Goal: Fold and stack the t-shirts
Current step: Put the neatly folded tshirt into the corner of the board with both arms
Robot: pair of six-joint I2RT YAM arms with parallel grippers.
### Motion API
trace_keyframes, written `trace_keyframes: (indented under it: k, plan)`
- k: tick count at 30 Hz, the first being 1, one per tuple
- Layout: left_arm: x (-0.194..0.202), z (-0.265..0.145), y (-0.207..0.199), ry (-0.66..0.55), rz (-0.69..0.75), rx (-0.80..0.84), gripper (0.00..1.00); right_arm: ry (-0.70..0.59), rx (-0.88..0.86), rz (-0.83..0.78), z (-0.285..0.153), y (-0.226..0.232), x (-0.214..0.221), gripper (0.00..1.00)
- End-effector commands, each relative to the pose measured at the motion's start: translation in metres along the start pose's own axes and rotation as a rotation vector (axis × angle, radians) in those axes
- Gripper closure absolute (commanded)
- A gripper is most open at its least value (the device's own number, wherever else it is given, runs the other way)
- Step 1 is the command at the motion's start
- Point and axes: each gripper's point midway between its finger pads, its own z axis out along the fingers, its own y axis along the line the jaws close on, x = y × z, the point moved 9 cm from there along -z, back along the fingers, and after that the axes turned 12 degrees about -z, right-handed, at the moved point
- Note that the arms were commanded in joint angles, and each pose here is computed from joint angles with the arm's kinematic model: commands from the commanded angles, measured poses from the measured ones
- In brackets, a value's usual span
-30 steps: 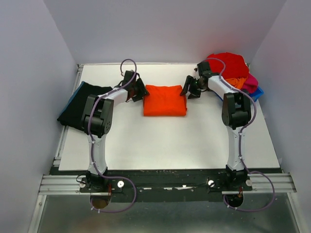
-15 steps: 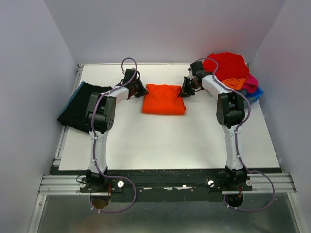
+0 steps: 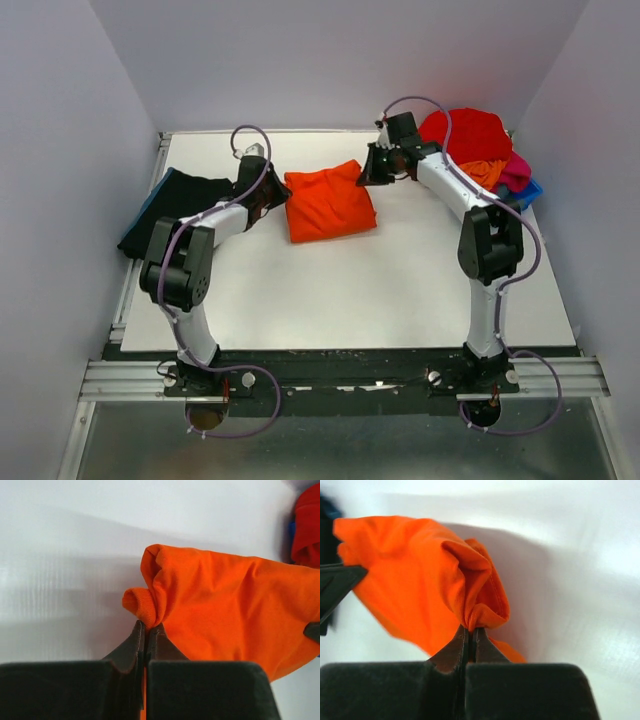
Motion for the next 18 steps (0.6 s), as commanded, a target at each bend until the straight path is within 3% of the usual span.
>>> trace_keyframes:
  k: [1, 10, 18]
  plan:
    - [-0.025, -0.048, -0.015, -0.226, 0.02, 0.034, 1.0, -0.149, -0.041, -0.174, -0.028, 0.047, -0.023, 0.99]
    - [-0.034, -0.146, 0.006, -0.442, -0.108, -0.214, 1.0, -0.224, -0.199, -0.253, -0.035, 0.102, -0.043, 0.99]
    - [-0.046, -0.21, 0.043, -0.518, -0.251, -0.446, 1.0, -0.329, -0.375, -0.273, -0.013, 0.164, -0.072, 0.99]
